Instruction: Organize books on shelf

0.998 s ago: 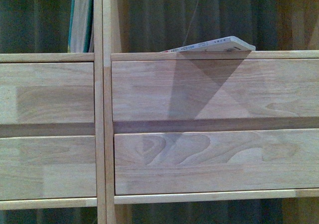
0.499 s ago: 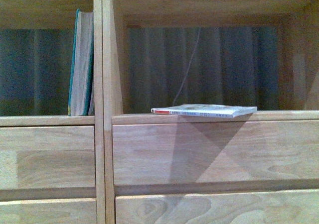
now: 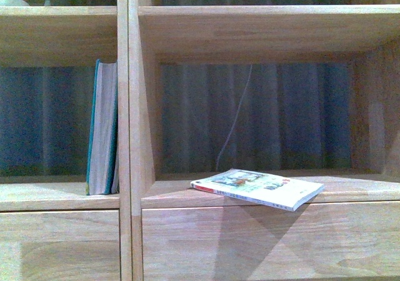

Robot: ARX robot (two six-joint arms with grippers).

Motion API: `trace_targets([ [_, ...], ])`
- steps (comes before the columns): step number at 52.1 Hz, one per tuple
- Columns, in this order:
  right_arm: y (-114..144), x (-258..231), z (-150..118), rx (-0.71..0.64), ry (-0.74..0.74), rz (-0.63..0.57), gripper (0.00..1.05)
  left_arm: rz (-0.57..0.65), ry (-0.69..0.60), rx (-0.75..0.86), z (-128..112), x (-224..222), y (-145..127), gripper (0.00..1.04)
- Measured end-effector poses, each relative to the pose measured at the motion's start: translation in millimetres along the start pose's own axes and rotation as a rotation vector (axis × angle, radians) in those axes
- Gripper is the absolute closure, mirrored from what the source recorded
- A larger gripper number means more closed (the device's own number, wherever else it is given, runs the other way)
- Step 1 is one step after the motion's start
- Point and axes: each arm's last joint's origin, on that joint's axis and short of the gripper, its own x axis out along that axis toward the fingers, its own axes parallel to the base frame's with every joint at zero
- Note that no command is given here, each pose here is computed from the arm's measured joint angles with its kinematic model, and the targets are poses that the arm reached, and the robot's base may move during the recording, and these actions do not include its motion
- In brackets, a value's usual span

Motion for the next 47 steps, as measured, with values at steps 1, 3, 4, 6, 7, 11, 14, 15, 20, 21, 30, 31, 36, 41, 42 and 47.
trace_targets([
  [1, 0, 0, 0, 0.0, 0.0, 0.0, 0.07, 0.0, 0.0, 0.0, 0, 0, 0, 0.07],
  [3, 0, 0, 0, 0.0, 0.0, 0.0, 0.07, 0.0, 0.0, 0.0, 0, 0, 0, 0.07],
  [4, 0, 0, 0, 0.0, 0.0, 0.0, 0.07, 0.0, 0.0, 0.0, 0, 0, 0, 0.07],
  [6, 0, 0, 0, 0.0, 0.0, 0.0, 0.07, 0.0, 0.0, 0.0, 0, 0, 0, 0.07],
  [7, 0, 0, 0, 0.0, 0.0, 0.0, 0.07, 0.0, 0.0, 0.0, 0, 0, 0, 0.07],
  [11, 0, 0, 0, 0.0, 0.0, 0.0, 0.07, 0.0, 0.0, 0.0, 0, 0, 0, 0.07],
  [14, 0, 0, 0, 0.0, 0.0, 0.0, 0.07, 0.0, 0.0, 0.0, 0, 0, 0, 0.07],
  [15, 0, 0, 0, 0.003, 0.001, 0.003, 0.07, 0.0, 0.0, 0.0, 0, 0, 0, 0.07],
  [20, -1, 2, 1, 0.16, 0.068, 0.128, 0.07, 0.0, 0.0, 0.0, 0, 0, 0, 0.07],
  [21, -1, 2, 3, 0.178, 0.071, 0.135, 0.07, 0.0, 0.0, 0.0, 0, 0, 0, 0.07],
  [30, -7, 12, 52, 0.348, -0.01, 0.18, 0.07, 0.0, 0.0, 0.0, 0, 0, 0, 0.07],
  [31, -7, 14, 57, 0.358, -0.02, 0.181, 0.07, 0.0, 0.0, 0.0, 0, 0, 0, 0.07],
  [36, -8, 27, 74, 0.412, -0.022, 0.195, 0.07, 0.0, 0.0, 0.0, 0, 0, 0, 0.07],
  [41, 0, 55, 89, 0.512, 0.027, 0.256, 0.07, 0.0, 0.0, 0.0, 0, 0, 0, 0.07],
  [42, 3, 62, 92, 0.544, 0.04, 0.274, 0.07, 0.0, 0.0, 0.0, 0, 0, 0, 0.07],
  [47, 24, 101, 101, 0.655, 0.121, 0.356, 0.07, 0.0, 0.0, 0.0, 0, 0, 0, 0.07],
])
